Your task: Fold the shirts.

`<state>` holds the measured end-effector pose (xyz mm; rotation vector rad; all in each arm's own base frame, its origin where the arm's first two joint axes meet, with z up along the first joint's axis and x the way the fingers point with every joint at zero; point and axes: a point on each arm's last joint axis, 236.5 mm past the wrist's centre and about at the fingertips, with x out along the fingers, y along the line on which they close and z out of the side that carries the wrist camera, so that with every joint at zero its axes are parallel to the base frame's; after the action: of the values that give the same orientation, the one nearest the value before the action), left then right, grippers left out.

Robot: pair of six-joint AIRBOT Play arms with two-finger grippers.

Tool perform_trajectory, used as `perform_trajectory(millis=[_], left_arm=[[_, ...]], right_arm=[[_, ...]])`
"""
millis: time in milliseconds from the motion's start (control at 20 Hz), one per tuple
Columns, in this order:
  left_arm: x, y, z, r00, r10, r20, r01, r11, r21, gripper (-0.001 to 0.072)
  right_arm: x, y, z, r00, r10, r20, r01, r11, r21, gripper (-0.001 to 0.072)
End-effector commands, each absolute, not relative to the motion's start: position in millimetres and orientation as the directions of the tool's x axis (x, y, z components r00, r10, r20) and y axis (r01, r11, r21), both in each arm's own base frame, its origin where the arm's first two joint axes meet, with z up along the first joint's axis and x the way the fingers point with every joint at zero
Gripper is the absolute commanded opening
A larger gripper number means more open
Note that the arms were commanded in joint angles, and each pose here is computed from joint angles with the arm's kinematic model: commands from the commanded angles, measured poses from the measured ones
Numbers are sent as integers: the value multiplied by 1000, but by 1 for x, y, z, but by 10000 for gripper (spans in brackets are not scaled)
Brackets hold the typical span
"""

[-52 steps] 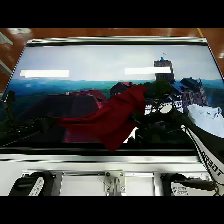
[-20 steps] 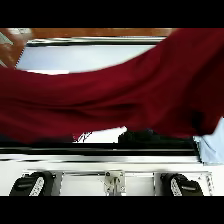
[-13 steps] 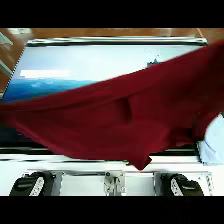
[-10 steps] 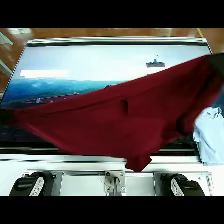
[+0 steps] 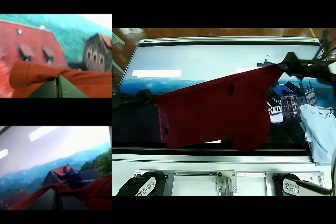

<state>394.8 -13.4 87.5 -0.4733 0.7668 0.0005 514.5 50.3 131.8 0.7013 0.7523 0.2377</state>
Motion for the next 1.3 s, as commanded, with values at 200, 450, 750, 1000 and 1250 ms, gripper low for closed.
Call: perform_trajectory(millis=[200, 450, 750, 1000, 1250], left_arm=[[423, -26, -45, 540, -257, -801, -368, 784, -499, 41], [387, -9, -53, 368, -324, -872, -333, 829, -449, 666], [256, 52, -32, 15, -521, -854, -416, 773, -479, 661], [185, 23, -81, -42, -657, -752, -540, 649, -536, 667], [202, -11, -107, 69, -678, -732, -542, 590, -598, 667]], right_arm=[[511, 68, -6, 471, 527, -707, 239, 696, 677, 248], [492, 61, 0, 416, 550, -724, 174, 733, 657, 632], [367, -38, -10, 36, 389, -920, 172, 905, 390, 632], [337, -33, -23, -5, 524, -852, 249, 826, 506, 632], [346, -16, -35, 27, 540, -841, 227, 816, 531, 632]])
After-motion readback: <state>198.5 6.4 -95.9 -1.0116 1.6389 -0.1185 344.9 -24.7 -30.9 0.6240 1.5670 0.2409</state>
